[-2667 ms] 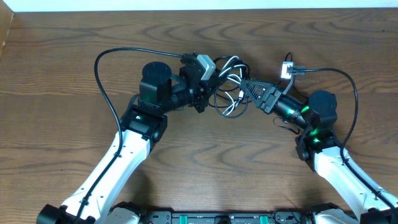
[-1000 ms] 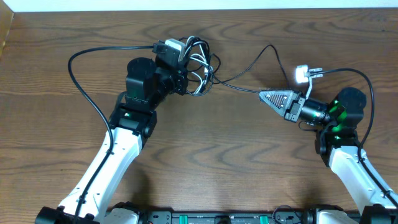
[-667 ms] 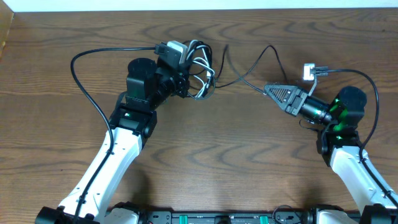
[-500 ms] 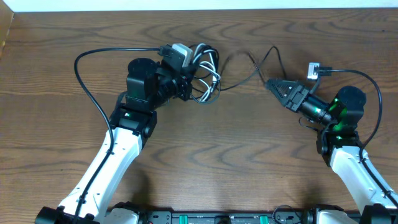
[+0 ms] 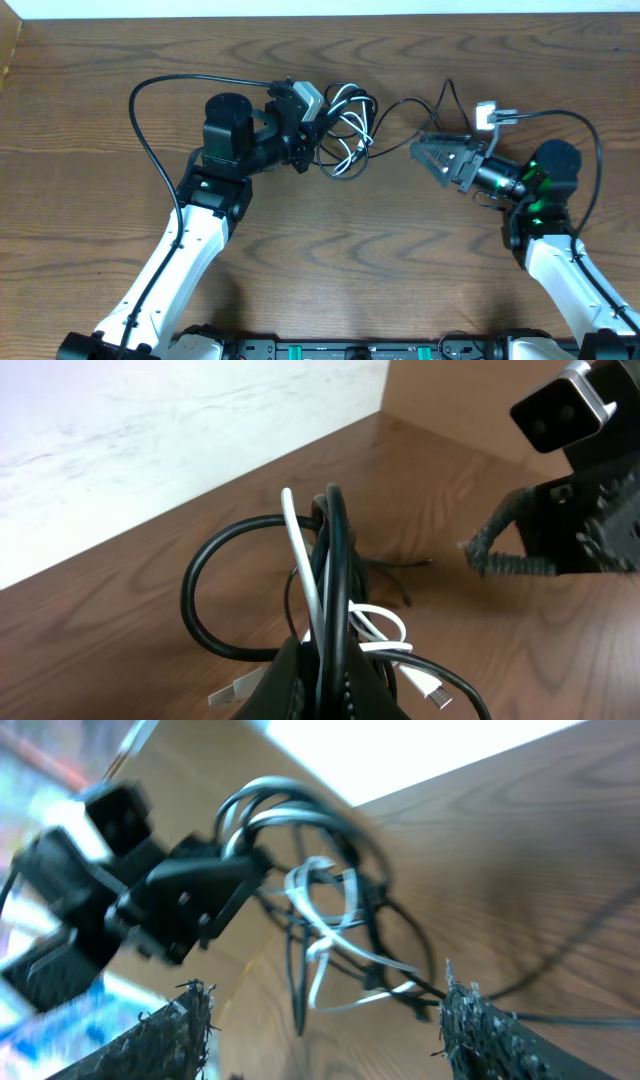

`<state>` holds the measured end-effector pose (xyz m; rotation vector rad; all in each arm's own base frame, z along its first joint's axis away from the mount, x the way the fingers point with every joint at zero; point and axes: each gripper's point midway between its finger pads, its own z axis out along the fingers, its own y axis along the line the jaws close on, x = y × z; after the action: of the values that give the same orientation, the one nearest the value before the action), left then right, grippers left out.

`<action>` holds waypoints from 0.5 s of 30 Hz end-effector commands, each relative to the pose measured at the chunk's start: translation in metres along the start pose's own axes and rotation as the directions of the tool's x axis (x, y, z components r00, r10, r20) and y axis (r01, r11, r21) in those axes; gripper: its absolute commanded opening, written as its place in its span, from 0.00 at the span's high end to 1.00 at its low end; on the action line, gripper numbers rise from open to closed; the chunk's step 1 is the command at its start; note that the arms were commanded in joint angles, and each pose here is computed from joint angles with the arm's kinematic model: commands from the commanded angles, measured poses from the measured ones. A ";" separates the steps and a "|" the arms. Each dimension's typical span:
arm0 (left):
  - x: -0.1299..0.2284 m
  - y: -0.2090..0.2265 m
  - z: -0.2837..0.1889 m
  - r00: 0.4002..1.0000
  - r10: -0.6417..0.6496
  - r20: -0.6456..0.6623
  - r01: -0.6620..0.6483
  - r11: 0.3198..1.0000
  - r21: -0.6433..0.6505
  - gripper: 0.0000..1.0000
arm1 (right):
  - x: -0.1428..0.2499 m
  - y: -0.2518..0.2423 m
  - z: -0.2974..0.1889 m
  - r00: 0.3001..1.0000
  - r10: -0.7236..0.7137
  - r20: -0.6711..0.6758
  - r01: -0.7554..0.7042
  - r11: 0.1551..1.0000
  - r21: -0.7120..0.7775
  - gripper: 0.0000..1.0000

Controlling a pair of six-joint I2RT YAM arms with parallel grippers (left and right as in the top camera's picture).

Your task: Untangle cables

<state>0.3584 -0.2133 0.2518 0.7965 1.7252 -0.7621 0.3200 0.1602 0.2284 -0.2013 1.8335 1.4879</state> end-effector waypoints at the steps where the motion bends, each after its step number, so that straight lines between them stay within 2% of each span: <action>1: -0.019 -0.012 -0.002 0.998 0.052 0.047 -0.055 0.996 0.065 0.92 | 0.015 0.020 0.011 0.993 -0.098 -0.063 0.092 0.992 -0.083 0.28; 14: -0.019 -0.031 0.006 0.997 0.064 0.046 -0.069 0.991 0.112 0.92 | 0.039 0.032 0.045 0.993 -0.076 -0.088 0.070 0.996 -0.063 0.40; 15: -0.019 -0.033 0.006 0.997 0.065 0.046 -0.070 0.991 0.116 0.92 | 0.042 0.027 0.048 0.995 -0.053 -0.086 0.051 0.998 -0.030 0.45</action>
<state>0.3424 -0.2341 0.2562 0.8802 1.6726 -0.8244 0.2888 0.2215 0.2251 -0.3867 1.8467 1.5537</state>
